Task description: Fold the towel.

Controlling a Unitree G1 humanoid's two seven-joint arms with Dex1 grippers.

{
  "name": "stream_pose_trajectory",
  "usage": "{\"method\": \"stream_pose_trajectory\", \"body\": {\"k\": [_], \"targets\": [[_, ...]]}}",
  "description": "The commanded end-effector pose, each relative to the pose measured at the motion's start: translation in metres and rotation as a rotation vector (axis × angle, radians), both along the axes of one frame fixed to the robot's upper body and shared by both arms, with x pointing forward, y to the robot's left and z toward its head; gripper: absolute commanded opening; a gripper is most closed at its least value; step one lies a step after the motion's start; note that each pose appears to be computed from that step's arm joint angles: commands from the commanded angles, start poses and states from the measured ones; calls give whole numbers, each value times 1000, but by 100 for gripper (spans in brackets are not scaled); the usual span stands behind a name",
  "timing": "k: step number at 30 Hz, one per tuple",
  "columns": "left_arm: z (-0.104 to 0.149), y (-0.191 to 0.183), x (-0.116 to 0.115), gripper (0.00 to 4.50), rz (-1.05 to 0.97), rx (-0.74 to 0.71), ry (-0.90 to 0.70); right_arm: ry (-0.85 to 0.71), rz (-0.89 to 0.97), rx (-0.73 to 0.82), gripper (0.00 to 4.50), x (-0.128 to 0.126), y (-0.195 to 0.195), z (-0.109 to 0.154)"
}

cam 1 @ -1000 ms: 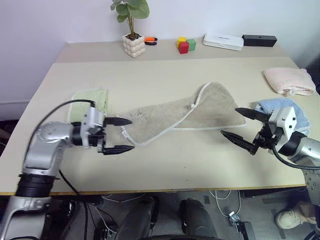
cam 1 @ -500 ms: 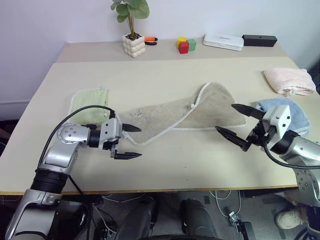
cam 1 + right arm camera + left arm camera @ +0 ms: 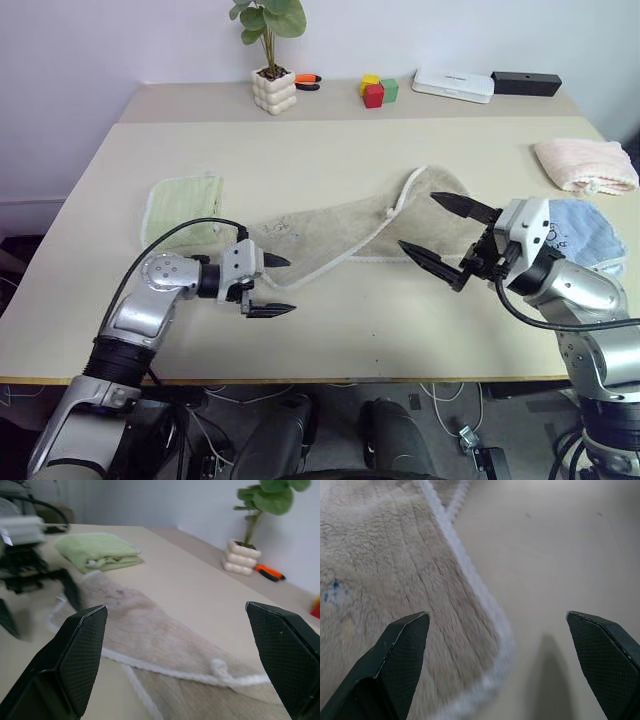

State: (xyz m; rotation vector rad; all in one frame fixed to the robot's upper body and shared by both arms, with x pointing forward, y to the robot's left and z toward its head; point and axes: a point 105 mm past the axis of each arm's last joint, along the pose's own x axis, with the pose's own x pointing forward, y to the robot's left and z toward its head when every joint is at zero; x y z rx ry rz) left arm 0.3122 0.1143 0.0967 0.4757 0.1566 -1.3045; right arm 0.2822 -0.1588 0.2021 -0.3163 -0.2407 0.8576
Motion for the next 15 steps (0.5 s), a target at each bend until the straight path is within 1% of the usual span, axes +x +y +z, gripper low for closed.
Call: {"method": "stream_pose_trajectory", "body": {"k": [1,3,4,6,9,10,11,15], "targets": [[-10,4,7,423,51,48,25,-79,9,19,450,-6,9,15],[-19,0,11,364,76,77,41,-89,-5,34,450,-6,7,16],[-21,-3,12,321,82,83,41,-90,-10,38,450,-7,7,16],[-22,-7,10,224,68,88,76,-92,-18,40,450,-8,6,15],[-23,0,16,80,108,109,98,-94,-35,41,450,-10,3,13],[-20,3,17,22,116,102,97,-94,-41,43,450,-10,3,12],[-15,4,17,3,120,83,104,-93,-45,44,450,-9,2,11],[3,7,7,3,64,20,128,-93,-56,47,450,-4,2,8]]}}
